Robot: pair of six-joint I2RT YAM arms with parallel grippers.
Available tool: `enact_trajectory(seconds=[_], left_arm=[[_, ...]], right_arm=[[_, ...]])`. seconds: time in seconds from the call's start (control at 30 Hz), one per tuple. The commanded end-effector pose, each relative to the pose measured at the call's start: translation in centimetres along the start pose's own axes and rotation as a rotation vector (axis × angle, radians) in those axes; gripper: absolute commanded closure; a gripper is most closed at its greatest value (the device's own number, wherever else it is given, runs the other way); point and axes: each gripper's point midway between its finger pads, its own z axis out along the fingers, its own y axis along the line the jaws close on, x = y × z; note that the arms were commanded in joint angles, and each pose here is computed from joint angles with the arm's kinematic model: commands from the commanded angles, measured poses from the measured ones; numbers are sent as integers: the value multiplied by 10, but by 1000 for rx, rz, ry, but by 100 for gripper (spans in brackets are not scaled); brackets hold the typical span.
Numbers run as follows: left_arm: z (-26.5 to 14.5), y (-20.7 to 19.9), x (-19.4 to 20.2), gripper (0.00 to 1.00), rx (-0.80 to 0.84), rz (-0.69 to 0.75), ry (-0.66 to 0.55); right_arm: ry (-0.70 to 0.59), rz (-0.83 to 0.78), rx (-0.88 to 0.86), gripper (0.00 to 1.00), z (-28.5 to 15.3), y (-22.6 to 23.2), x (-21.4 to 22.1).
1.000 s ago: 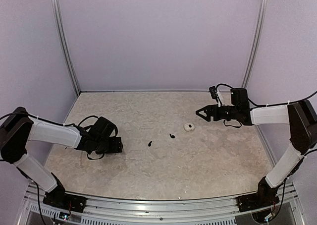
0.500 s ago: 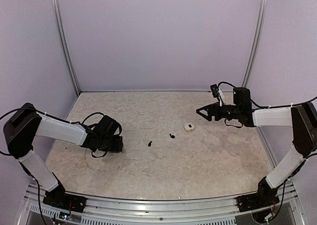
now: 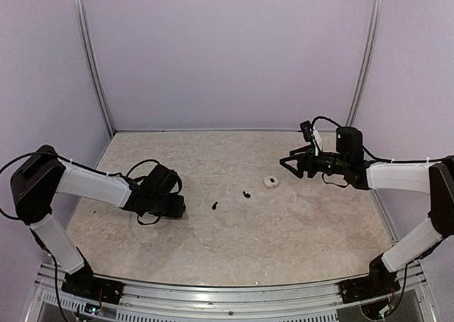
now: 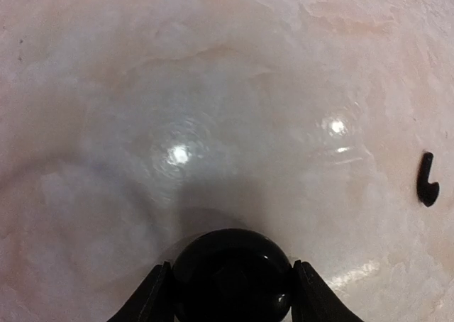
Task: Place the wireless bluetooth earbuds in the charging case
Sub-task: Pick up the charging case from the center of the board.
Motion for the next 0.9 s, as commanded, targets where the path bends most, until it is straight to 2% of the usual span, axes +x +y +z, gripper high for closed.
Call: enact_trajectory(seconds=[0.0,0.17,0.37,0.63,0.87], left_arm=[[-30,-61,-3,65,201,62,24],[-67,-100,-8,66,334,134,39],[-120,-133,-4,67,589,172,63],[-183,-167,18,67,909,240,167],[-211,-177,48,68,1074,273,320]], right_arm=[[-92,-158,6,24,-9,23,-21],[-116,-302,-11,27,-12,55,-20],[-209,-492,-46,27,-32,107,-25],[-159,-598,-167,30,-30,169,-10],[-29,-713,-297,33,-29,227,22]])
